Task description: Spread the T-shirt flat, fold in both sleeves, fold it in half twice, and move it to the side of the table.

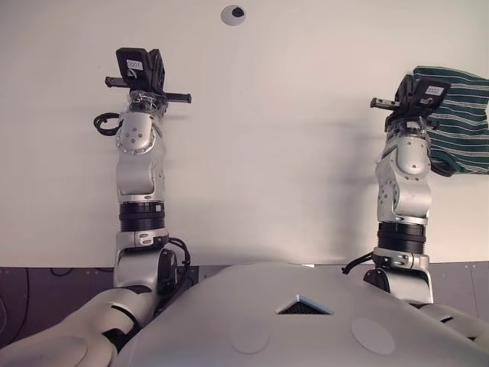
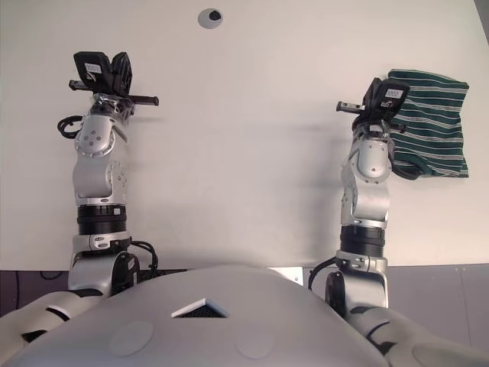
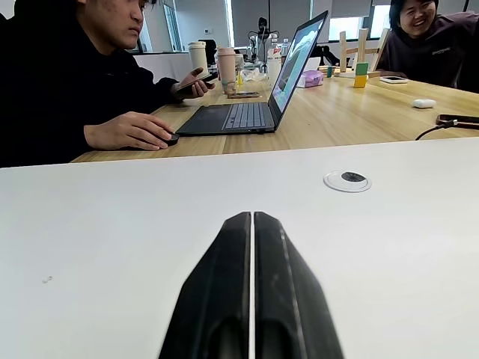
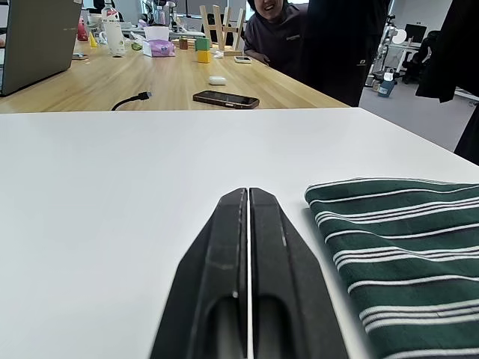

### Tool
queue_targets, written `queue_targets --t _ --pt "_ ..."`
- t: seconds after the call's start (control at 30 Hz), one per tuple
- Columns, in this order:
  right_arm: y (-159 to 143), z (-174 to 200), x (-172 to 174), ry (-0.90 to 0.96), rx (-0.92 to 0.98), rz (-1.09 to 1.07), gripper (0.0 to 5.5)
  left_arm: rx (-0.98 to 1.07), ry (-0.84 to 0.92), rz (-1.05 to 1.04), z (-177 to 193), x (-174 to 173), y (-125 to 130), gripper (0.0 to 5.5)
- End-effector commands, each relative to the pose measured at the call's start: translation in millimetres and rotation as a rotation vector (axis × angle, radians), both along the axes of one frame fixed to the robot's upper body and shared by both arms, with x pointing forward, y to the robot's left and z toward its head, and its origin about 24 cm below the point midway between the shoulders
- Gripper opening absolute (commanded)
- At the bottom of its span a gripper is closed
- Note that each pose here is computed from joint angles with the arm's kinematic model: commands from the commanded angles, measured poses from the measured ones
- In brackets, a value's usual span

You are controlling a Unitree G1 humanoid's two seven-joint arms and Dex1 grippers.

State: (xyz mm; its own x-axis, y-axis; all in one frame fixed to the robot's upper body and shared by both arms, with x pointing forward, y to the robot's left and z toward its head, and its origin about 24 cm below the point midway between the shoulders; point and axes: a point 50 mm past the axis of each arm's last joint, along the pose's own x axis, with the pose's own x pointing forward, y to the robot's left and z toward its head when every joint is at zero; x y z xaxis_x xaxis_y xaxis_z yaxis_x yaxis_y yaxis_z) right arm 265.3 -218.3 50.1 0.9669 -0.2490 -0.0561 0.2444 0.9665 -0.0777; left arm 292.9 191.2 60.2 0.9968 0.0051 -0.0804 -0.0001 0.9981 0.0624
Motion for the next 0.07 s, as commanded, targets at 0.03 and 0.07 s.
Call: queue_targets --t 0.03,0.07 --pt "1.9 0.5 9.2 -0.007 0.007 0.005 0.03 -0.008 -0.011 0.015 -0.7 5.8 -3.4 0.00" --pt "0.8 0.7 10.9 -0.004 0.000 0.013 0.03 -0.018 -0.016 0.019 -1.2 6.1 -5.5 0.00"
